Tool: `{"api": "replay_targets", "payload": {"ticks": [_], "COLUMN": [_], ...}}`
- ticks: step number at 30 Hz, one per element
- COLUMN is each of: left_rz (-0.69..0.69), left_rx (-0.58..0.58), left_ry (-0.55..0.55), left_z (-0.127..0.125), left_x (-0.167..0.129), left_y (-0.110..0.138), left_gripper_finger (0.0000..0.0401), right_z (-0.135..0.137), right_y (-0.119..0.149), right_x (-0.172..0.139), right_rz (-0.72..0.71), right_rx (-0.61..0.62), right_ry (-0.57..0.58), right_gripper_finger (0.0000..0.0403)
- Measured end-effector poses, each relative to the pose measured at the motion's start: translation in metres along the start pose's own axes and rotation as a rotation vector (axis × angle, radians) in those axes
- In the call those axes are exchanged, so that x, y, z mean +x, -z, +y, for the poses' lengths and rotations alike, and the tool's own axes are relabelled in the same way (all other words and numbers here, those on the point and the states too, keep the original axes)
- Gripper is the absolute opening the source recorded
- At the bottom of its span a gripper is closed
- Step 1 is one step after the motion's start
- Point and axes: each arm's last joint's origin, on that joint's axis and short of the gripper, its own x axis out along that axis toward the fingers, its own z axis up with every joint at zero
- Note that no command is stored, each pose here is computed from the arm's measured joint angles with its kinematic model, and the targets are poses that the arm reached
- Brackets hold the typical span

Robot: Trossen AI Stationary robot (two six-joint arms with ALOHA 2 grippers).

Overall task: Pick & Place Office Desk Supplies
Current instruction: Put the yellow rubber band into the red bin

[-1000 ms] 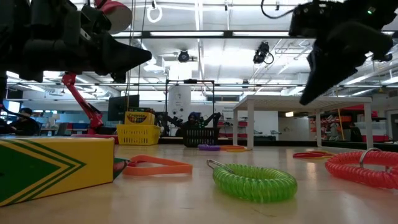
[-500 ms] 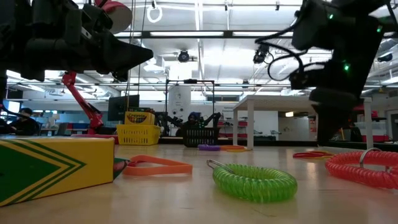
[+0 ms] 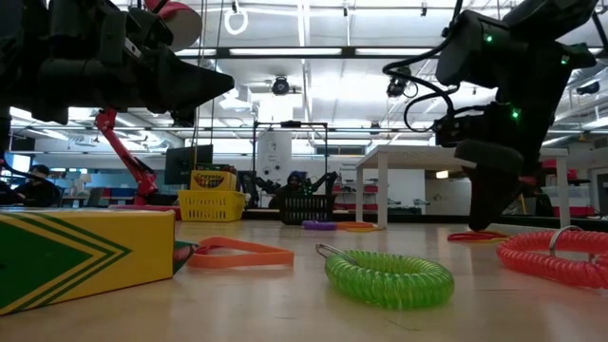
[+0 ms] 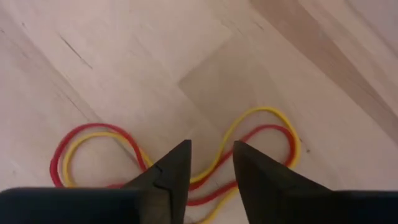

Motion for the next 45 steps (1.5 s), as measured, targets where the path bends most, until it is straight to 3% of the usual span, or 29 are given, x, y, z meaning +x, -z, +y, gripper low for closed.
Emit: {"api": "replay_targets", "payload": {"ticks": [12, 20, 30, 38, 45], "left_rz": [0.0, 0.0, 0.0, 0.0, 0.0], "left_rx": [0.0, 0.0, 0.0, 0.0, 0.0], "left_ry": [0.0, 0.0, 0.0, 0.0, 0.0], "left_z": [0.0, 0.0, 0.0, 0.0, 0.0], "left_x": [0.0, 0.0, 0.0, 0.0, 0.0], "left_y": [0.0, 0.0, 0.0, 0.0, 0.0], "left_gripper_finger": [0.0034, 0.0034, 0.0034, 0.0034, 0.0034], "right_z": [0.002, 0.004, 0.016, 0.039, 0.055], "right_y": [0.001, -0.001, -0.016, -0.016, -0.024], "right_x": [0.009, 0.008, -0.023, -0.062, -0.077], "right_rz": [-0.009, -0.05, -0.216, -0.403, -0.601], "right_rx": [-0.02, -0.089, -0.145, -0.224, -0.264], "right_ry": [0.046, 0.03, -0.002, -0.032, -0.051], "right_gripper_finger": [0.0085, 0.0008, 0.0007, 0.0012, 0.0006]}}
